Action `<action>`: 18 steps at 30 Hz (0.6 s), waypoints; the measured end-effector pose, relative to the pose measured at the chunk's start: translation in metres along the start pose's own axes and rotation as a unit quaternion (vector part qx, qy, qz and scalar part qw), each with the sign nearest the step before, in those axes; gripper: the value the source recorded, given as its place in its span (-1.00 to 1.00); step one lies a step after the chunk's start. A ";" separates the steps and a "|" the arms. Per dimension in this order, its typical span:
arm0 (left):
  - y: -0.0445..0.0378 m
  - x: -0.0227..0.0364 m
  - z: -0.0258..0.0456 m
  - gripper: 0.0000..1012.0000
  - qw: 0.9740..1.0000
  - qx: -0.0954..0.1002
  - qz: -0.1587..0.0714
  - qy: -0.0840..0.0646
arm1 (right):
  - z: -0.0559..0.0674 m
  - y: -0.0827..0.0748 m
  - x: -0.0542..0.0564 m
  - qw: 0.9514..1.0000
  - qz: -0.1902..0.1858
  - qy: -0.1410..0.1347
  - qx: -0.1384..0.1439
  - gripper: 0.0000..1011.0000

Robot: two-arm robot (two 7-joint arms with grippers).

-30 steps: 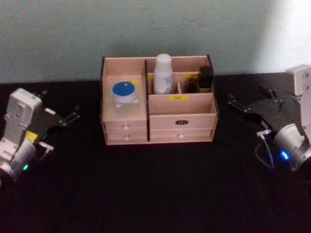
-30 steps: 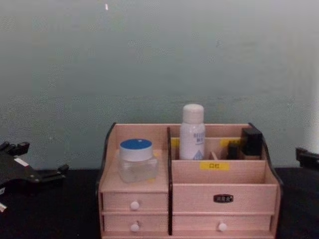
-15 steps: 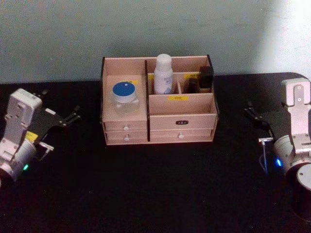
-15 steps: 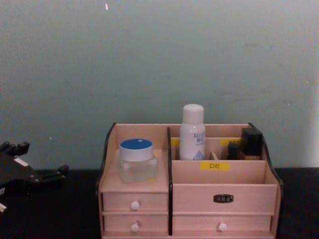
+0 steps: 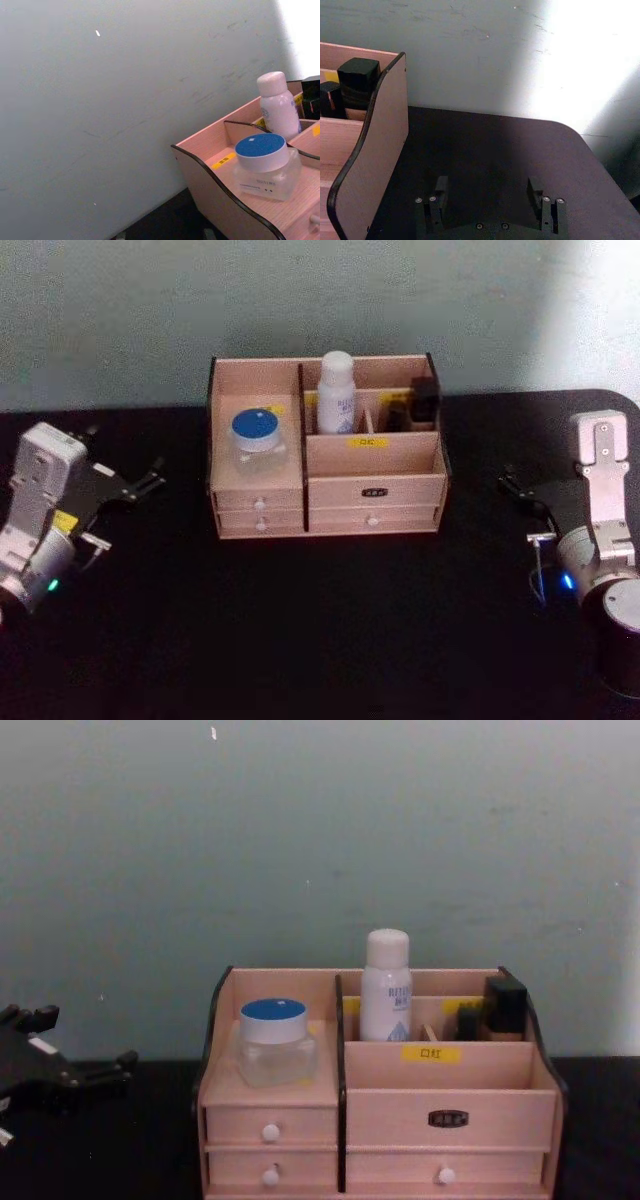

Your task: Pick up the facial cleanser and watermelon frost from the table and place them into the tiered storage box.

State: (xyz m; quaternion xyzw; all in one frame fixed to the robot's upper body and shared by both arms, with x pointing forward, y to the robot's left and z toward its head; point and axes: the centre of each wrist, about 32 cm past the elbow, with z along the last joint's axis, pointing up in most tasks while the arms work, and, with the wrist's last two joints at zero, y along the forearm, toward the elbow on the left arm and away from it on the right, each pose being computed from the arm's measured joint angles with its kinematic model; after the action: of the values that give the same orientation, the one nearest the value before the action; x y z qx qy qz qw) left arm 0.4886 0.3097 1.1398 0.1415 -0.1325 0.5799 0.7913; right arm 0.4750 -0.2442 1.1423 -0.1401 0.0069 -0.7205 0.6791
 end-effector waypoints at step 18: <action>0.0000 0.0000 0.0000 0.98 1.000 0.000 0.000 0.000 | 0.000 -0.001 -0.001 1.000 -0.004 -0.001 0.002 0.98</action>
State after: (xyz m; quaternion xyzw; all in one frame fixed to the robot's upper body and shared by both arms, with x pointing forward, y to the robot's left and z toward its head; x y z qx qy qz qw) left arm 0.4886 0.3097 1.1398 0.1415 -0.1325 0.5799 0.7913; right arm 0.4744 -0.2435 1.1425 -0.1396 0.0036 -0.7233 0.6763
